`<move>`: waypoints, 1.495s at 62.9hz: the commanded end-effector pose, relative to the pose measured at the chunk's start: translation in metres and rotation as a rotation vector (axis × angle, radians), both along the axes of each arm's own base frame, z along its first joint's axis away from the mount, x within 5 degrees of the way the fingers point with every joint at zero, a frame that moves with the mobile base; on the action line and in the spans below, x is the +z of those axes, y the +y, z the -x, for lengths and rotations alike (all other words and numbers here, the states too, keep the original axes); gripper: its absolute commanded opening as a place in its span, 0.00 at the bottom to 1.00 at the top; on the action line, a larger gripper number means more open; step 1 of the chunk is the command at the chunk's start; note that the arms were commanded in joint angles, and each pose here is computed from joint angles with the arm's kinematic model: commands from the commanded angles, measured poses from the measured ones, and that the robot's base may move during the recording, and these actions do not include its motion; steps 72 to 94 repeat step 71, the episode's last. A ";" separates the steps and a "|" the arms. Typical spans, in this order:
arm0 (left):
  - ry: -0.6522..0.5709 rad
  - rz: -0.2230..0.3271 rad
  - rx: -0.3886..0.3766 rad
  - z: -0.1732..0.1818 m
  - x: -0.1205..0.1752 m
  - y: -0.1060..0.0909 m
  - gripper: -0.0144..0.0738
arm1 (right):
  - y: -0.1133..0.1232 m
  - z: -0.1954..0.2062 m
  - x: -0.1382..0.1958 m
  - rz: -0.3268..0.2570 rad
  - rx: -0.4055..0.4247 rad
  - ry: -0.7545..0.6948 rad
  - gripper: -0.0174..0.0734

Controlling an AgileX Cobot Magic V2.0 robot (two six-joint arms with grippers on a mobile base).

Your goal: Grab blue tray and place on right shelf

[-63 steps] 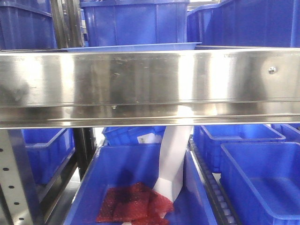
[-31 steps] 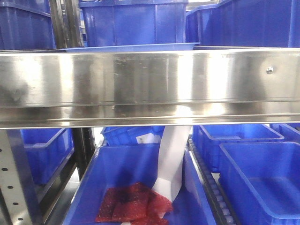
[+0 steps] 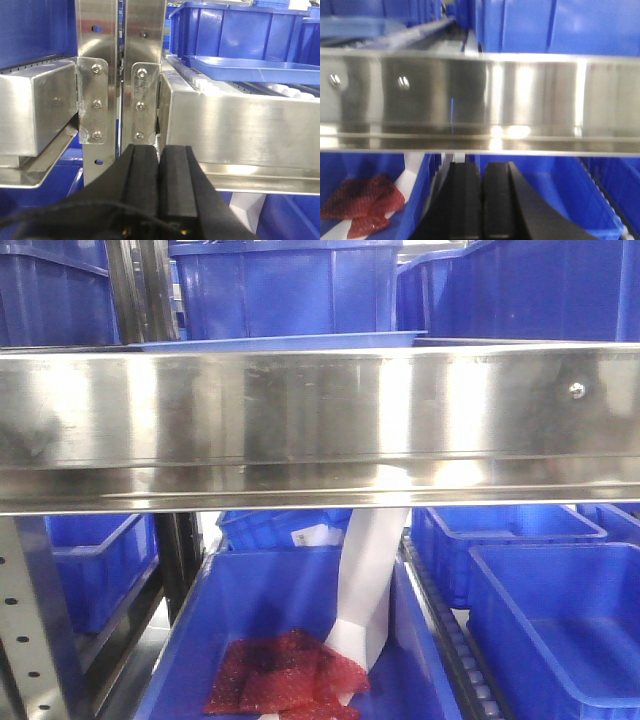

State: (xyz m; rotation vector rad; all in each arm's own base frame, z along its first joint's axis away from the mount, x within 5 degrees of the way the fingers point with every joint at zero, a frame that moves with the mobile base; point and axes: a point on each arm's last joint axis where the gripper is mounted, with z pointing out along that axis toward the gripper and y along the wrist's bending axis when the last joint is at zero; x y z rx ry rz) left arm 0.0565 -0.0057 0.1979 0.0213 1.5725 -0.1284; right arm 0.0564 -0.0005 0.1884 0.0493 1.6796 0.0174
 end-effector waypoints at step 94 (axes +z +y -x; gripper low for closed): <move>-0.066 0.011 0.014 0.000 -0.002 0.001 0.11 | -0.001 0.002 0.021 0.002 -0.021 -0.184 0.25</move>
